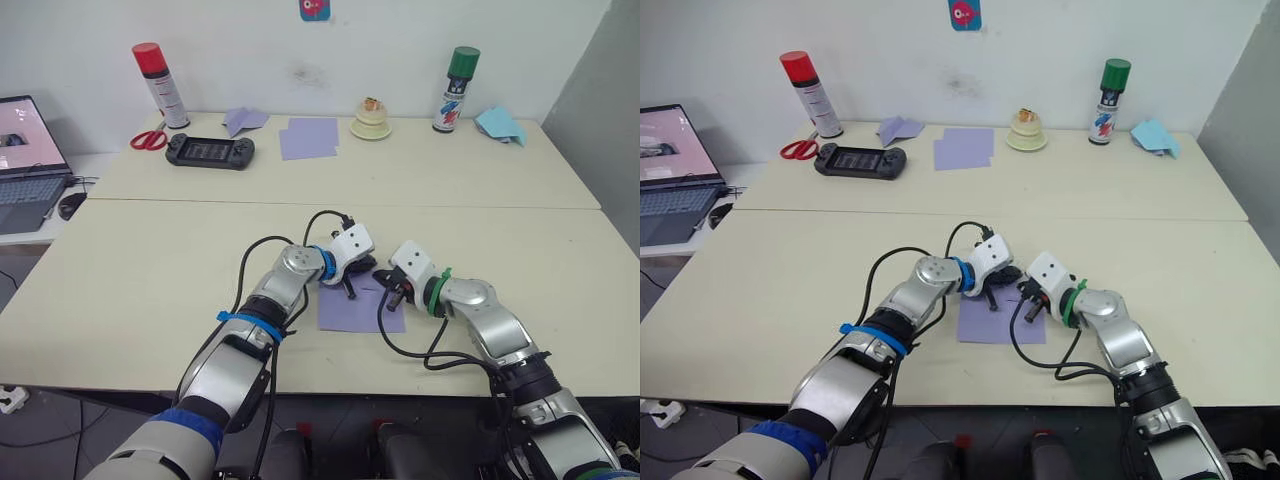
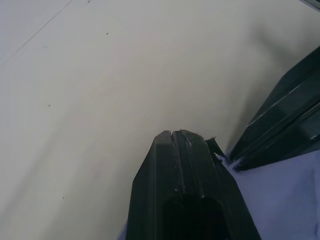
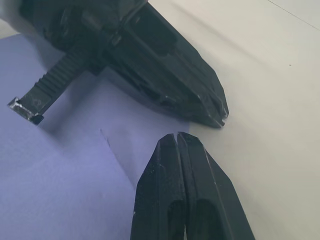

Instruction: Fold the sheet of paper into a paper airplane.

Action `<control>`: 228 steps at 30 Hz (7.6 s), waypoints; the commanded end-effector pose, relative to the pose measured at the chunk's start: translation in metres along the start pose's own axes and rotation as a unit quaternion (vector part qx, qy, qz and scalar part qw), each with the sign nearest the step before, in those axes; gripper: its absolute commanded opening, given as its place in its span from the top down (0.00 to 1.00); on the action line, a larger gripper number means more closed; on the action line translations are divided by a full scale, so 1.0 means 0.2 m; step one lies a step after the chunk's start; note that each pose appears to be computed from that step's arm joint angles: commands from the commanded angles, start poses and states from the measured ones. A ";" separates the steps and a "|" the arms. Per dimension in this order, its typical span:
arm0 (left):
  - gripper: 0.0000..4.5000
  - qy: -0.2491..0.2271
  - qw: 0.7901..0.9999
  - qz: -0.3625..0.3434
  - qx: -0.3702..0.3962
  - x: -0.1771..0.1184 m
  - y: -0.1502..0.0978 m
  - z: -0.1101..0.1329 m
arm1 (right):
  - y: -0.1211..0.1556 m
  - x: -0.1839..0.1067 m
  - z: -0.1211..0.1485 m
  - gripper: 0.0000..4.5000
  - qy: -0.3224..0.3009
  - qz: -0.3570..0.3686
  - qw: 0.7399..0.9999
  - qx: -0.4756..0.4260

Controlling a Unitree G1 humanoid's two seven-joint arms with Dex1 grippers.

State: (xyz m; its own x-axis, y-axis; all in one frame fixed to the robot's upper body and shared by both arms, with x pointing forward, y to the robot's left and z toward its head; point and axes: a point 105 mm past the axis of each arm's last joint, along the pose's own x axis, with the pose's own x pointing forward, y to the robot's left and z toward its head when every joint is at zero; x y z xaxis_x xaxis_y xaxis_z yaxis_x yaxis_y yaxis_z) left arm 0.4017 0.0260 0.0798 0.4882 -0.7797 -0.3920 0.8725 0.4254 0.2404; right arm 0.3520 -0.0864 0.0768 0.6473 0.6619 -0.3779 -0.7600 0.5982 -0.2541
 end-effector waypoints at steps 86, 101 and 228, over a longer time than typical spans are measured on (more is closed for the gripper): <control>1.00 0.033 0.998 -0.020 -0.043 0.06 -0.11 -0.12 | -0.05 -0.27 0.03 0.99 -0.065 -0.053 0.991 0.102; 1.00 0.023 0.999 -0.016 -0.029 0.04 -0.08 -0.08 | -0.02 -0.14 -0.10 0.99 -0.006 -0.047 0.997 0.063; 0.66 -0.106 0.952 0.073 -0.276 -0.39 0.08 0.00 | 0.07 -0.05 -0.11 1.00 0.015 0.004 1.000 0.024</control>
State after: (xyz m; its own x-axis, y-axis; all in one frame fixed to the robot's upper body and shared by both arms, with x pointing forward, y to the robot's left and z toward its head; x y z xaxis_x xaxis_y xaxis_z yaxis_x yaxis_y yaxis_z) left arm 0.3730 0.0940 0.0979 0.6281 -0.7443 -0.2269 0.6867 0.6674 -0.2882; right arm 0.3414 -0.0964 0.0705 0.6670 0.6523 -0.3600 -0.7412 0.6300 -0.2319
